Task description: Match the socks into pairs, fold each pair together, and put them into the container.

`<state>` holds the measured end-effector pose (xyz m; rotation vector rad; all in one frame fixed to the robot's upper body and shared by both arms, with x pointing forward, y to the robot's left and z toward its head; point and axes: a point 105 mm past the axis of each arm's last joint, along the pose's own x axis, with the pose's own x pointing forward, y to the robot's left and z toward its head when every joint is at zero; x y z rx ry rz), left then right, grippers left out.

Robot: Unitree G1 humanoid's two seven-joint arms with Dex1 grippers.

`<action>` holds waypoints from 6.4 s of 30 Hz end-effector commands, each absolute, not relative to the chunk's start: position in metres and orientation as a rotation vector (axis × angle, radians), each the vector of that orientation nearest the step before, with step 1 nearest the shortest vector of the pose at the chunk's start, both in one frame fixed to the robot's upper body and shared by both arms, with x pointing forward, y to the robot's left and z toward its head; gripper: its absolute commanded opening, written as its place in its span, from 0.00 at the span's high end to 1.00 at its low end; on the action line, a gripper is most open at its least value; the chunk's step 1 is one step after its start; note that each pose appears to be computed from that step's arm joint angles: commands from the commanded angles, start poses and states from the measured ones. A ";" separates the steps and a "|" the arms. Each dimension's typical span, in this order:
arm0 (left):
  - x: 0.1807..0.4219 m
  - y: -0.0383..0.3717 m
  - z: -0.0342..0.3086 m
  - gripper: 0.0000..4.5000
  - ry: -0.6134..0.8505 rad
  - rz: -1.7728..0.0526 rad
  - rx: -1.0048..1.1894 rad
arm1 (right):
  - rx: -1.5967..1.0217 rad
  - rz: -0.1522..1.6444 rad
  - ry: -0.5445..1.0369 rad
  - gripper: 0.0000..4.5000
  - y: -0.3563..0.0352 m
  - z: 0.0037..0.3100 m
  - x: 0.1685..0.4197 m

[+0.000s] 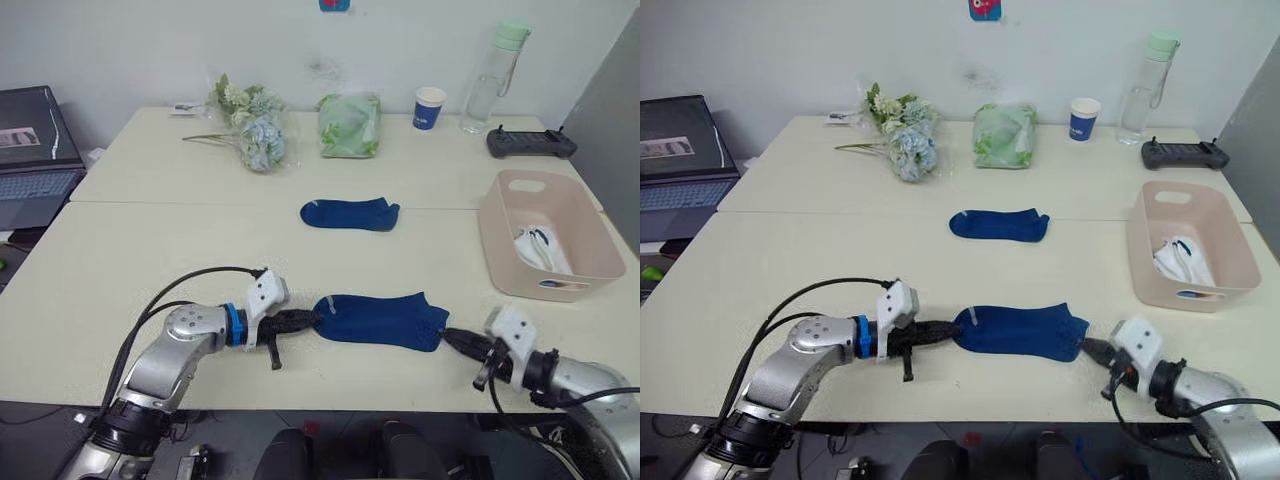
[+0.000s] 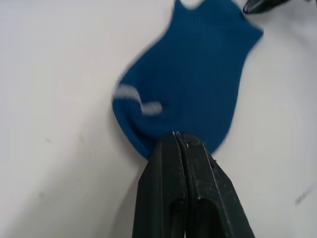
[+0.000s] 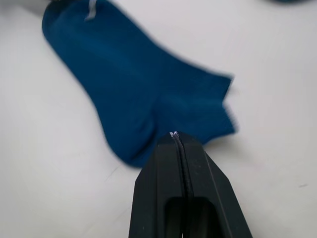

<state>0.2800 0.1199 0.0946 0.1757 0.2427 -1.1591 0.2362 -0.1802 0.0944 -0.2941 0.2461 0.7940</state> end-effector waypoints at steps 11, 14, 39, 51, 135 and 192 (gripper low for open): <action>0.321 0.199 0.107 0.32 0.067 -0.601 0.115 | -0.311 0.519 0.066 0.25 -0.194 0.129 0.272; 0.320 0.200 0.106 0.10 0.061 -0.583 0.122 | -0.307 0.489 0.061 0.02 -0.196 0.128 0.275; 0.452 0.082 0.131 0.01 0.084 -0.641 0.309 | -0.298 0.478 -0.010 0.00 -0.168 0.146 0.295; 0.459 0.093 0.106 0.35 0.269 -0.522 0.240 | -0.296 0.447 -0.023 0.00 -0.164 0.152 0.293; 0.379 0.166 0.096 1.00 0.253 -0.486 -0.167 | 0.077 0.633 0.203 1.00 -0.091 0.128 0.441; 0.396 0.150 0.079 0.99 0.305 -0.511 0.029 | 0.128 0.591 0.196 1.00 -0.089 0.128 0.402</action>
